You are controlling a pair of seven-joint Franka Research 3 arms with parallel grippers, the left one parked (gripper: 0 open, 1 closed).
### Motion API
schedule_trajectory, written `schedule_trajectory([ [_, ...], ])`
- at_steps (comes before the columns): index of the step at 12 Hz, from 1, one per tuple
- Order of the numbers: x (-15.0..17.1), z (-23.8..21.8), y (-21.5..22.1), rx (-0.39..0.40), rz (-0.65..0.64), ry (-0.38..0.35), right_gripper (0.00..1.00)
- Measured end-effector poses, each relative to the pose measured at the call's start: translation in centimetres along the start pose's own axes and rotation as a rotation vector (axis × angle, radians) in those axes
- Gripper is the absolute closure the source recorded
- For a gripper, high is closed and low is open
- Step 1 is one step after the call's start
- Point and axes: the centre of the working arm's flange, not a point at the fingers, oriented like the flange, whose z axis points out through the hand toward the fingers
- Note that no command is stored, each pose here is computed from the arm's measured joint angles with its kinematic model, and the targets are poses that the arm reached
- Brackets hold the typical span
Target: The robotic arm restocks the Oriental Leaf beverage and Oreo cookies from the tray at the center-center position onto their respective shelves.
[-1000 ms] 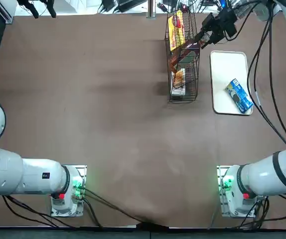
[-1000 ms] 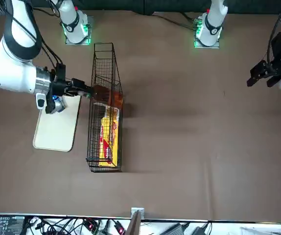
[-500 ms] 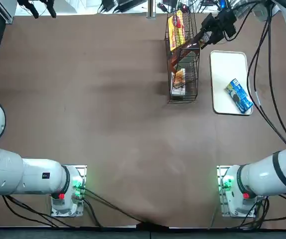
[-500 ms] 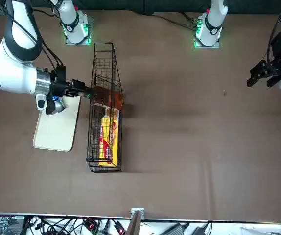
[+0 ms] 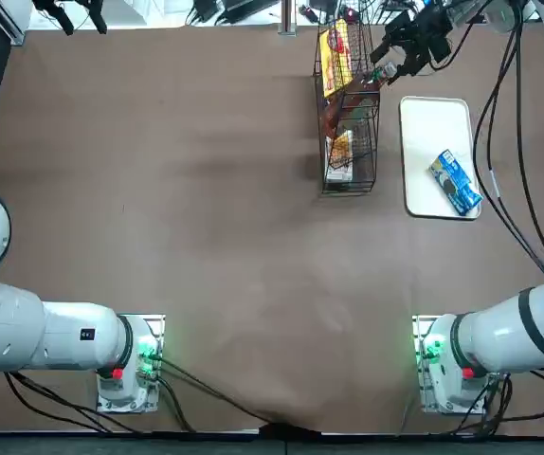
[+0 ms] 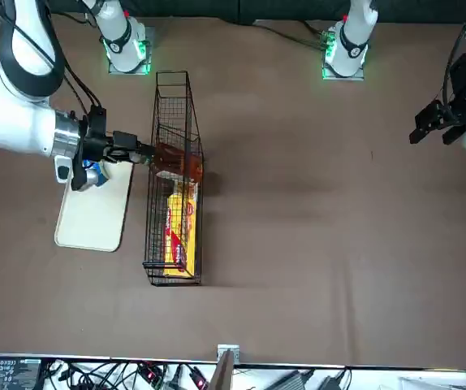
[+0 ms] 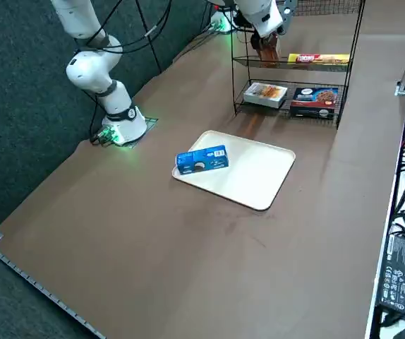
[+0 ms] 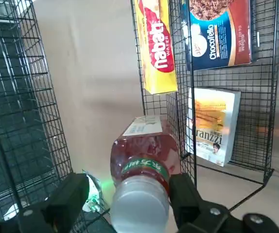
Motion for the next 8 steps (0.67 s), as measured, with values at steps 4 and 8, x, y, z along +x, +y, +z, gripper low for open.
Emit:
schedule_trajectory([
  [4,0.1,-0.5,0.1,0.001,0.001,0.008,0.0],
  [8,0.3,-2.5,-0.2,-0.016,-0.012,0.007,0.0],
])
